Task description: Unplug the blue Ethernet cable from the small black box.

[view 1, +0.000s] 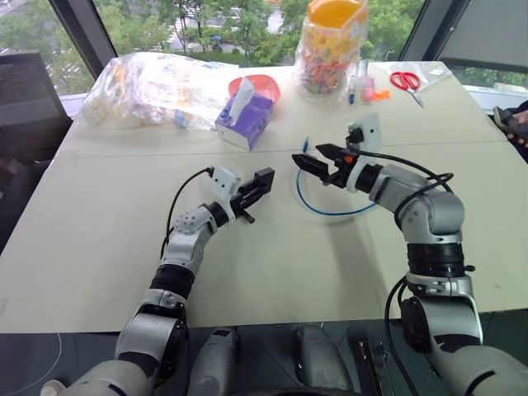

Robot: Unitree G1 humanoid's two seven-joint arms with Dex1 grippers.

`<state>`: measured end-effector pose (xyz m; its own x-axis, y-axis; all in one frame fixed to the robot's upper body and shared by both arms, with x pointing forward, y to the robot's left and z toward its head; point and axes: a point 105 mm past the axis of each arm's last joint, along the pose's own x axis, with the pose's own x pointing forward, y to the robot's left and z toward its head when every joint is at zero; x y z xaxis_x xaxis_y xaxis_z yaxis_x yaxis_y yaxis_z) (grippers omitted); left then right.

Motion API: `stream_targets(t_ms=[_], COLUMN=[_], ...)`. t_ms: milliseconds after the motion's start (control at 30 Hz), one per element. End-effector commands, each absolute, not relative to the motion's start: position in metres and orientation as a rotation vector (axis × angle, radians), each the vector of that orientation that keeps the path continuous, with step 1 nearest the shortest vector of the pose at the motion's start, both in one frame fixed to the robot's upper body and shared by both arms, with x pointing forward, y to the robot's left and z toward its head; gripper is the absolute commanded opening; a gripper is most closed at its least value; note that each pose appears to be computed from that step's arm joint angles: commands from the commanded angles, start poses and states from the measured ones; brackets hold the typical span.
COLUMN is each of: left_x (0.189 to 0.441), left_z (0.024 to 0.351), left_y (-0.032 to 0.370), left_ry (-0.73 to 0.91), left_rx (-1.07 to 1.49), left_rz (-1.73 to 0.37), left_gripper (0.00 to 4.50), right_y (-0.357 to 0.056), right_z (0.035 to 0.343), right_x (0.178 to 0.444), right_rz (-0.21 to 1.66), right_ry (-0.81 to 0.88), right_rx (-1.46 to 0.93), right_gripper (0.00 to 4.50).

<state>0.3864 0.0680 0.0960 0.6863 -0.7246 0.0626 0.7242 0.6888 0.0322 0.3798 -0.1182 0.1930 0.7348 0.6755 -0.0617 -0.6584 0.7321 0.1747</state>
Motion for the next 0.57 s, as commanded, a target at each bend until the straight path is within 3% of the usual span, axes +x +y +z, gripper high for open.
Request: stream_targets(t_ms=[33, 200, 567], left_x=[0.386, 0.381, 0.355], left_z=[0.095, 0.096, 0.135], left_y=[0.071, 0.082, 0.137], left_ry=[-0.089, -0.095, -0.126], left_rx=[0.040, 0.065, 0.094], left_rz=[-0.803, -0.798, -0.714], left_gripper=[2.59, 4.45, 4.48], right_y=[-0.115, -0.115, -0.137], right_z=[0.207, 0.200, 0.171], right_x=[0.373, 0.366, 0.342], right_rz=[0.753, 0.773, 0.718], right_ry=[0.074, 0.095, 0.122], right_rx=[0.149, 0.139, 0.016], right_gripper=[4.50, 4.50, 4.50])
